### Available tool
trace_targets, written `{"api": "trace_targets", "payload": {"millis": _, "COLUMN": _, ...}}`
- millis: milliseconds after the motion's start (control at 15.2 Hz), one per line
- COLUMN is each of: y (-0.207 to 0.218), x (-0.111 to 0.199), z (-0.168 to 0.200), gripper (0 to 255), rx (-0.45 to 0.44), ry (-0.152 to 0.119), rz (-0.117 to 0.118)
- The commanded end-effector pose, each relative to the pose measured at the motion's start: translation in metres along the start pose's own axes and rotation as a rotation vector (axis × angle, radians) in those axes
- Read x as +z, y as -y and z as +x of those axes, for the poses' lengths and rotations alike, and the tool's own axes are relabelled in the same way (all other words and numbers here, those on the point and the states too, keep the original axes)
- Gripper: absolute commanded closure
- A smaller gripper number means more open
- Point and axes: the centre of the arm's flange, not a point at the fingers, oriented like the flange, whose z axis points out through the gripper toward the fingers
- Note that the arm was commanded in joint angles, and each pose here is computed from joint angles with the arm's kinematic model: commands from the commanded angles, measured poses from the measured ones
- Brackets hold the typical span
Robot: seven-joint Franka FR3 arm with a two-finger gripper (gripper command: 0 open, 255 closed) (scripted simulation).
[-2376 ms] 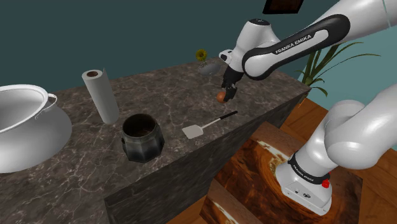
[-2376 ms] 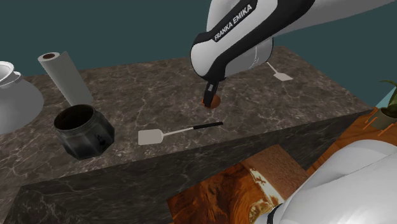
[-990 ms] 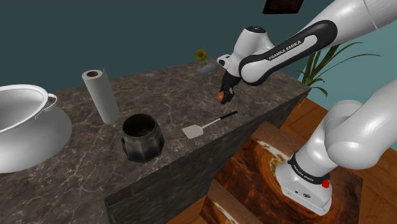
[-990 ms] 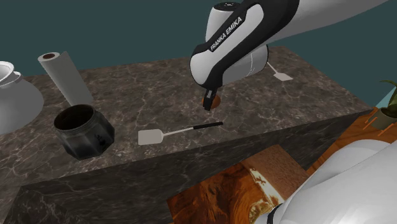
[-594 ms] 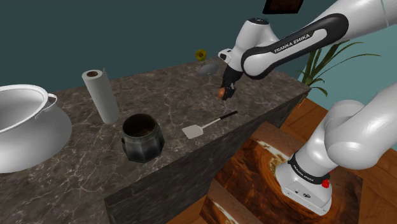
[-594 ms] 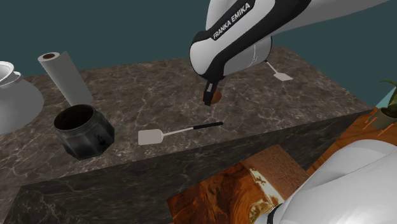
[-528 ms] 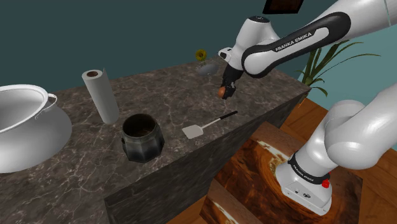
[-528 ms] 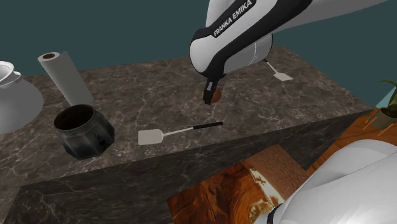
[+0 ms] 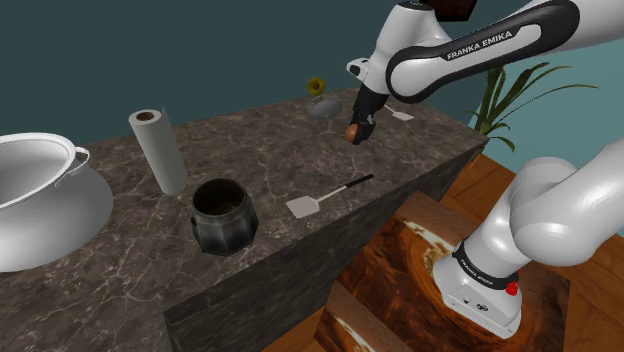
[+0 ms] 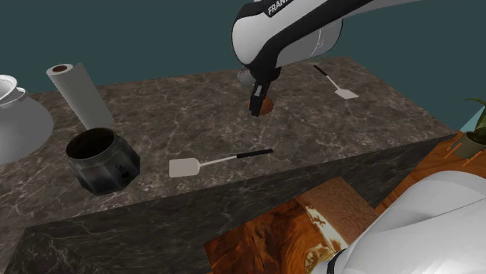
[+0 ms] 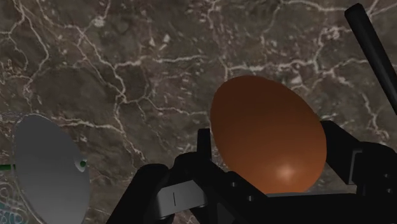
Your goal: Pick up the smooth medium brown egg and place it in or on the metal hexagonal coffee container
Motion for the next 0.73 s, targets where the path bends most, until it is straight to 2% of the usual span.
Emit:
{"api": "trace_targets", "payload": {"millis": 0, "y": 0.0, "x": -0.011, "z": 0.002, "gripper": 255, "rx": 0.0, "ry": 0.0, "rz": 0.0}}
{"api": "trace_targets", "payload": {"millis": 660, "y": -0.007, "x": -0.063, "z": 0.008, "gripper": 255, "rx": 0.0, "ry": 0.0, "rz": 0.0}}
